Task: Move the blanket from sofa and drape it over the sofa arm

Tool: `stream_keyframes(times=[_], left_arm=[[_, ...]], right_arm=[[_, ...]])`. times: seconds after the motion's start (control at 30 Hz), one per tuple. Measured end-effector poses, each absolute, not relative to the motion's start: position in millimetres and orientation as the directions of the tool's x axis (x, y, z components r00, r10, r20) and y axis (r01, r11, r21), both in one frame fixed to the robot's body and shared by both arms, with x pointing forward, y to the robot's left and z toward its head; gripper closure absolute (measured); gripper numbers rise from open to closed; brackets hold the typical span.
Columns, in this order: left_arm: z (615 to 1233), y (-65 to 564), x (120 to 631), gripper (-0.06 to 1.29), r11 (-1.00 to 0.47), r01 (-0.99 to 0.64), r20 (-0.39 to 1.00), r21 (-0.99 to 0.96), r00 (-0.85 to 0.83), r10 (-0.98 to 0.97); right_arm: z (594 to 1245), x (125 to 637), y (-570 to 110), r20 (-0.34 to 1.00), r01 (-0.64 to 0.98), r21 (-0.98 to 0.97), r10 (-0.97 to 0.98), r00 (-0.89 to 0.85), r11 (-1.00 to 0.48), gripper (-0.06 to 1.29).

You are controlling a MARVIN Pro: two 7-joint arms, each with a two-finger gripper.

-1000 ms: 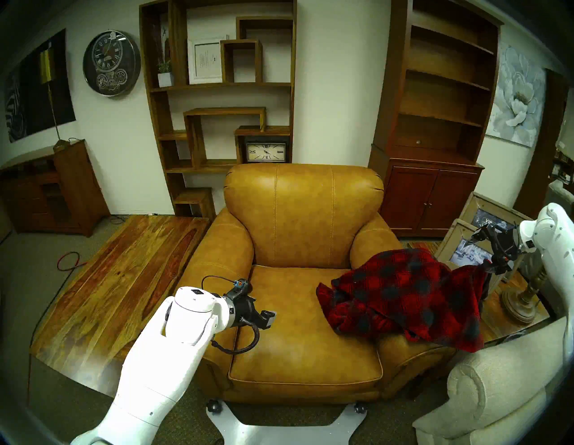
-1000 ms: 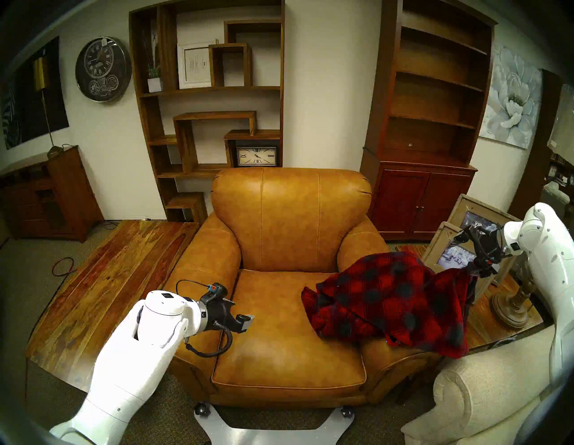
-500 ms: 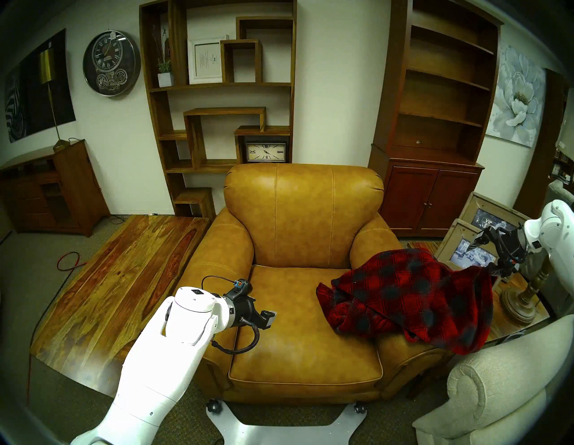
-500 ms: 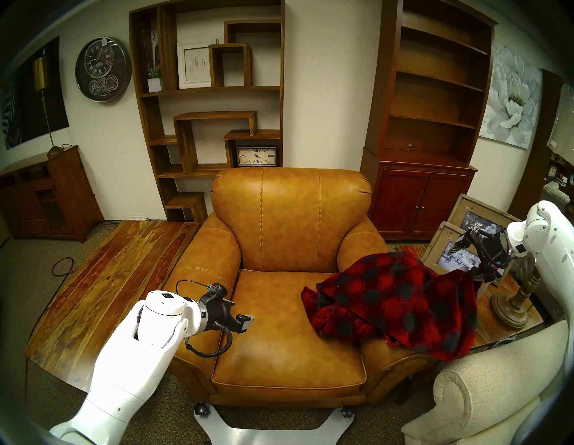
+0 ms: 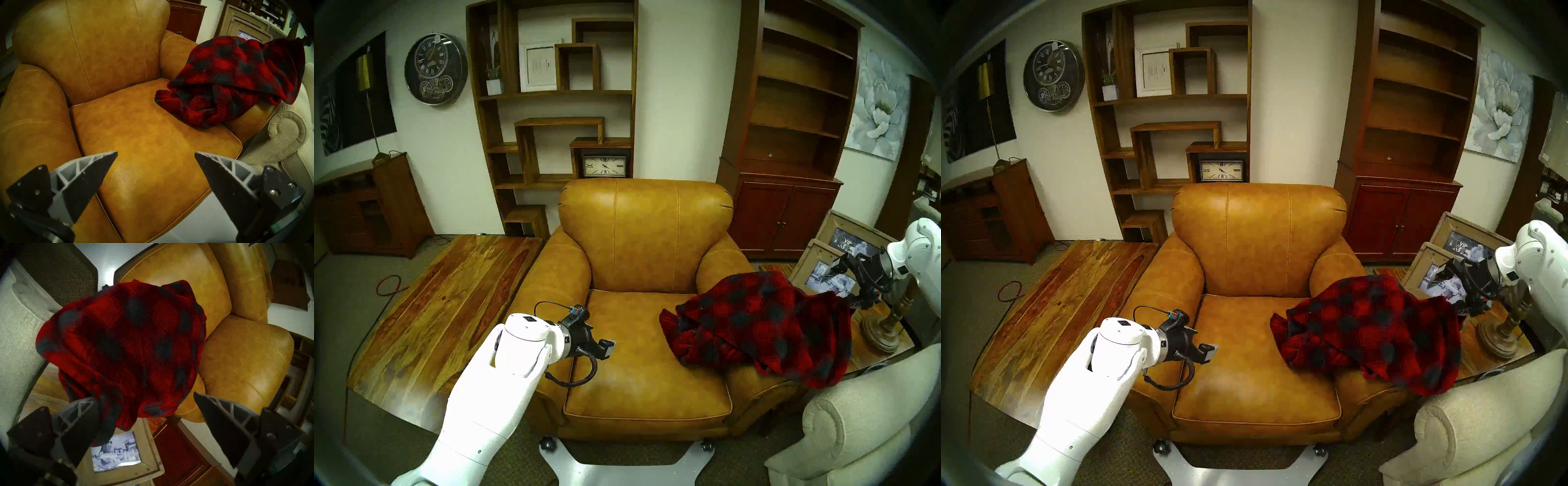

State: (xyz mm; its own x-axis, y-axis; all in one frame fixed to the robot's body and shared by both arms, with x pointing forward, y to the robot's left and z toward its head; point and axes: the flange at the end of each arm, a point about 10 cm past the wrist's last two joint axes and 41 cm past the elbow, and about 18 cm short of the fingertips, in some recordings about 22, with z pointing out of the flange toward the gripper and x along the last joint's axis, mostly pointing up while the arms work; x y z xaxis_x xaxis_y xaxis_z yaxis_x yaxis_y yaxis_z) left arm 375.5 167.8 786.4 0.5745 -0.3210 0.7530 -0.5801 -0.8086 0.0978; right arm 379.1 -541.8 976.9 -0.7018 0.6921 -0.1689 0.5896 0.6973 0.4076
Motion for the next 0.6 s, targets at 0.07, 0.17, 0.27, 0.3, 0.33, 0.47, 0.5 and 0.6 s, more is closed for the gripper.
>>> stream_keyframes(times=[0.07,0.17,0.27,0.3,0.33,0.47,0.5,0.6], left_arm=[[786.4,167.8,375.5,-0.03,-0.809,-0.580,0.753,0.098,0.575,-0.321],[786.4,167.8,375.5,-0.03,-0.809,-0.580,0.753,0.098,0.575,-0.321],[786.3,167.8,375.6,-0.03,-0.809,-0.580,0.753,0.098,0.575,-0.321],[786.3,167.8,375.6,-0.03,-0.809,-0.580,0.753,0.098,0.575,-0.321],[786.3,167.8,375.6,-0.03,-0.809,-0.580,0.753,0.098,0.575,-0.321],[785.9,167.9,375.6,-0.03,-0.809,-0.579,0.752,0.098,0.576,-0.321],[785.8,168.0,375.7,-0.03,-0.809,-0.579,0.752,0.098,0.576,-0.321],[785.3,168.1,375.7,-0.03,-0.810,-0.579,0.751,0.099,0.577,-0.321]], right_arm=[[966.9,374.6,-543.8,-0.149,0.605,0.387,0.695,-0.704,0.696,0.00],[945.1,363.2,-551.7,-0.104,0.644,0.346,0.710,-0.696,0.682,0.00],[932.3,353.5,-561.8,-0.074,0.679,0.320,0.732,-0.678,0.661,0.00],[931.2,352.3,-563.1,-0.071,0.683,0.317,0.734,-0.675,0.658,0.00],[930.1,351.2,-564.5,-0.068,0.687,0.315,0.737,-0.672,0.655,0.00],[925.7,345.8,-569.9,-0.056,0.703,0.303,0.748,-0.661,0.644,0.00],[924.3,344.3,-571.2,-0.052,0.707,0.299,0.751,-0.659,0.641,0.00],[918.3,338.4,-575.8,-0.038,0.722,0.282,0.759,-0.650,0.632,0.00]])
